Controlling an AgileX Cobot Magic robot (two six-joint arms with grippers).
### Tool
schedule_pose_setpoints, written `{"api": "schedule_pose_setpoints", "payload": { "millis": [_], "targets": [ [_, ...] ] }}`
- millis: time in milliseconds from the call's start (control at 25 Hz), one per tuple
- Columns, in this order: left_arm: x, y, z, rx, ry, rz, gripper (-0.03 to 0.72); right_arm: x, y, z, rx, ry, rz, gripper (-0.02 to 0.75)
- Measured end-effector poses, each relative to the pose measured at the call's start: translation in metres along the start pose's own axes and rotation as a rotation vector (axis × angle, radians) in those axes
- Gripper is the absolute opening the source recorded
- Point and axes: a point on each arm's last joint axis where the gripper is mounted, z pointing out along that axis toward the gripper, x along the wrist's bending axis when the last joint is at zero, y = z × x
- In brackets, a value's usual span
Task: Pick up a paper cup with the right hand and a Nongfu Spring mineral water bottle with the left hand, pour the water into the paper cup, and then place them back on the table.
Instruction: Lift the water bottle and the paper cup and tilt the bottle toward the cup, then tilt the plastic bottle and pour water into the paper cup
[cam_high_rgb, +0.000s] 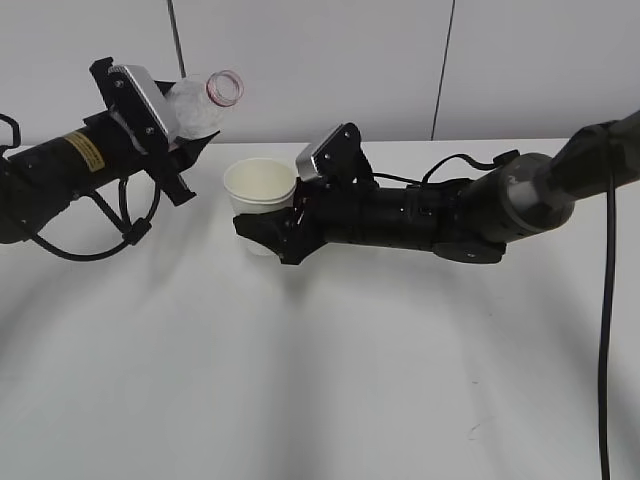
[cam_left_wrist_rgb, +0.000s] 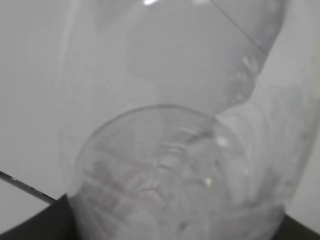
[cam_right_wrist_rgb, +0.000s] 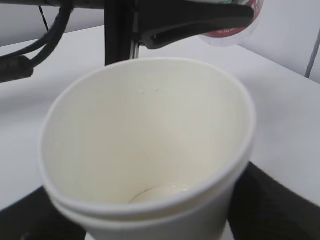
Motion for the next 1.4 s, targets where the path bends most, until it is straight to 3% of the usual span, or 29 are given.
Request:
{"api": "schedule_pose_setpoints", "payload": {
  "millis": [520,960,1400],
  "targets": [
    [0.0032,0.0007,0.0005,-0.003,0.028,0.267,0.398,0.0036,0.0016,-0.0001,-0.017,0.041,0.045,0.54],
    [0.0055,-0.0007,0.0003,0.017,0.052,0.287,0.398,0.0067,0.0006,-0.0003,-0.009,0.074,-0.052,0.54],
    [0.0021,-0.0024,0.0009,0.009,0.047,0.351,0.398,0.0028,0.0035,-0.0001,-0.039,0.029,-0.077,0.54]
  ]
}}
